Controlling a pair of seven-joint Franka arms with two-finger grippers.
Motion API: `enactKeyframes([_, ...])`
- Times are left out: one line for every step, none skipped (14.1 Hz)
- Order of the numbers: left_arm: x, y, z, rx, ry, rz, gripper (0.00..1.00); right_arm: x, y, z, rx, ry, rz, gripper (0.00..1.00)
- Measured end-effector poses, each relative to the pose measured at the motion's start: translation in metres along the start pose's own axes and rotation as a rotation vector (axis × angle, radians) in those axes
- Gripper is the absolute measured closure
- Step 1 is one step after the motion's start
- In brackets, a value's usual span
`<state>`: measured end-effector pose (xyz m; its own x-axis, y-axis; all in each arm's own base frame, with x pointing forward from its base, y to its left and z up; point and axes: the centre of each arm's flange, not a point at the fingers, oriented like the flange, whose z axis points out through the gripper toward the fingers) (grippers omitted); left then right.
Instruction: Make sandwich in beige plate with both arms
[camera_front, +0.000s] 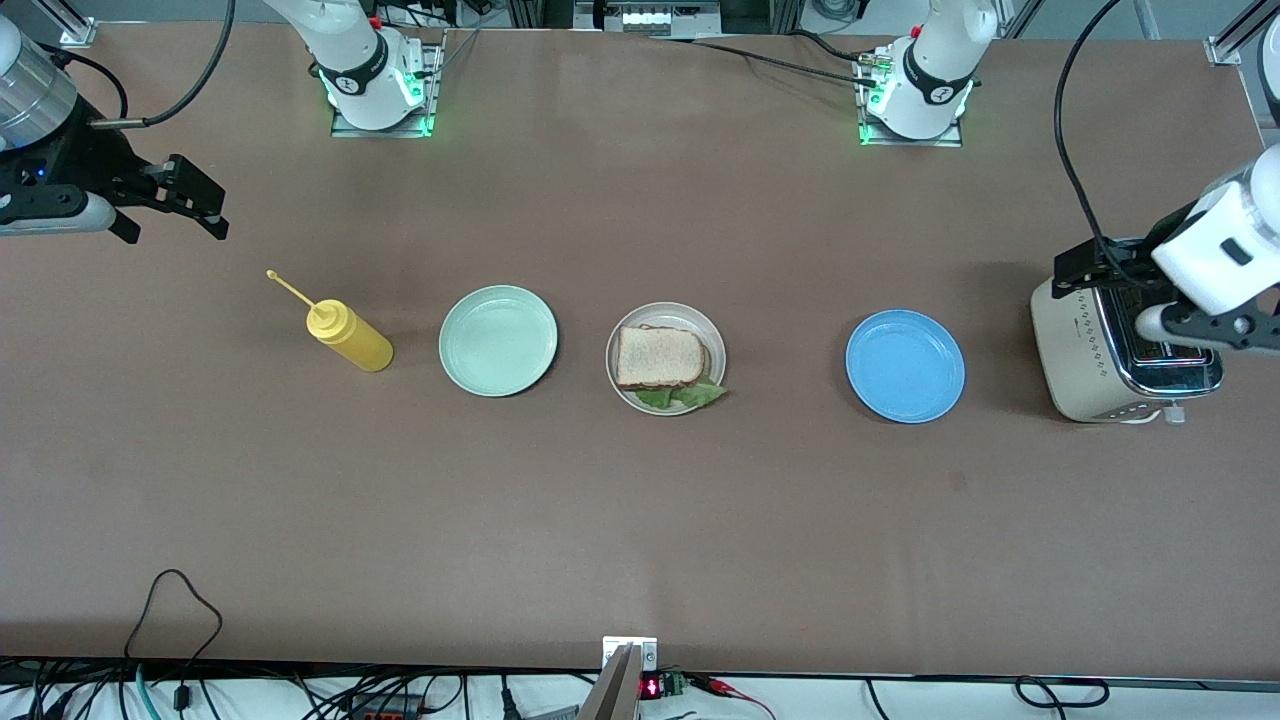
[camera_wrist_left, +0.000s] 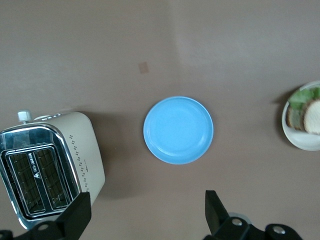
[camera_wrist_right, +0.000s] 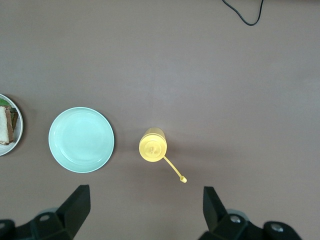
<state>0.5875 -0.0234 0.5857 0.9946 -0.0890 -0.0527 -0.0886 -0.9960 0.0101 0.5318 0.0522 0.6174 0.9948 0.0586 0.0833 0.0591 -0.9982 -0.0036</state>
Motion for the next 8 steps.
enactKeyframes([-0.014,0.003,0.0,0.006,0.022,-0.01,0.0,0.0,0.0,-0.002,0.0,0.005,0.0,0.0])
enactKeyframes([-0.028,0.01,-0.003,0.012,0.033,-0.027,0.0,0.0,0.0,-0.004,0.0,0.009,0.0,0.0])
enactKeyframes([-0.039,0.012,-0.006,0.015,0.038,-0.042,0.0,0.001,0.0,-0.006,0.0,0.013,0.0,0.0])
enactKeyframes([-0.047,0.012,-0.008,0.016,0.039,-0.048,0.0,0.001,0.0,-0.008,0.0,0.016,0.0,0.0])
enactKeyframes([-0.053,0.01,-0.01,0.021,0.033,-0.049,0.0,0.001,0.0,-0.009,0.0,0.019,0.0,0.0])
enactKeyframes([-0.056,0.01,-0.012,0.037,0.028,-0.047,0.0,0.001,0.0,-0.01,0.0,0.021,0.0,0.0])
enactKeyframes([-0.057,0.011,-0.012,0.054,0.024,-0.041,0.0,0.001,0.0,-0.01,0.0,0.021,0.0,0.0])
enactKeyframes([-0.057,0.014,-0.012,0.06,0.018,-0.035,0.0,0.001,0.0,-0.01,0.0,0.021,0.0,0.0])
